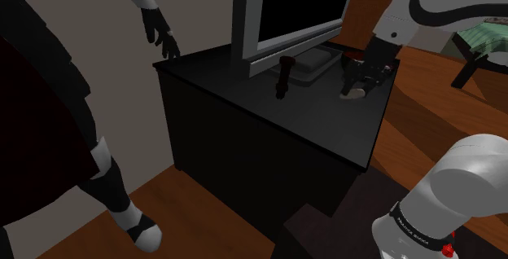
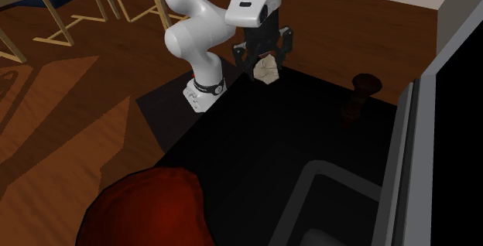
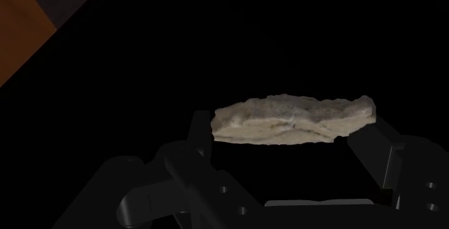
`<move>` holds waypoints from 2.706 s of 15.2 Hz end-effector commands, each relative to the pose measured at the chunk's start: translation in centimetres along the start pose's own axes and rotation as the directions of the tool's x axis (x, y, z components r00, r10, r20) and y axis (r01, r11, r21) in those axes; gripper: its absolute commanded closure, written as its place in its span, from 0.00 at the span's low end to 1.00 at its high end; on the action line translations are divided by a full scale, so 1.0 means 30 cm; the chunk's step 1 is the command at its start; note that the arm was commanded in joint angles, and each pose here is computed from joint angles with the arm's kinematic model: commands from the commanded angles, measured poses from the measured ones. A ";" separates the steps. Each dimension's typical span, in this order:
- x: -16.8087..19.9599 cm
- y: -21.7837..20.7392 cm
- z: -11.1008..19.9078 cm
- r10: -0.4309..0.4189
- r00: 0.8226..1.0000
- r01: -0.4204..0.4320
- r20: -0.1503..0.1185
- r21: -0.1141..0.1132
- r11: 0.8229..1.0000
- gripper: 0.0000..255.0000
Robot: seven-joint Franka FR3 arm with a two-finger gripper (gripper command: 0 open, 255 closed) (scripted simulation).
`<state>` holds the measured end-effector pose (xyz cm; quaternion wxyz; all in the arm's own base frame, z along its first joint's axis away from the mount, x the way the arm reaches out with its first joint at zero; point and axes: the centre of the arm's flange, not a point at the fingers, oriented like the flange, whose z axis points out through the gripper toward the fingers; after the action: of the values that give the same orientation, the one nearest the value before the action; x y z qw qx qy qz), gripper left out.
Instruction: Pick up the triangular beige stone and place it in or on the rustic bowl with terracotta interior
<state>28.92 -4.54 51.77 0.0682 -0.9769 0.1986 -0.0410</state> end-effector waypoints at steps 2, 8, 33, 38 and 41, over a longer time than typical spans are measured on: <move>0.002 -0.009 -0.049 0.000 1.000 0.000 0.000 0.000 1.000 1.00; 0.008 -0.025 -0.153 0.000 1.000 0.000 0.000 0.000 1.000 1.00; 0.517 0.507 -0.339 0.000 1.000 0.000 0.000 0.000 1.000 1.00; 0.664 0.669 -0.357 0.000 1.000 0.000 0.000 0.000 1.000 1.00; 0.753 0.766 -0.367 0.000 1.000 0.000 0.000 0.000 1.000 1.00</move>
<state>38.94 -34.59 60.48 0.0687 -0.9765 0.2000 -0.0409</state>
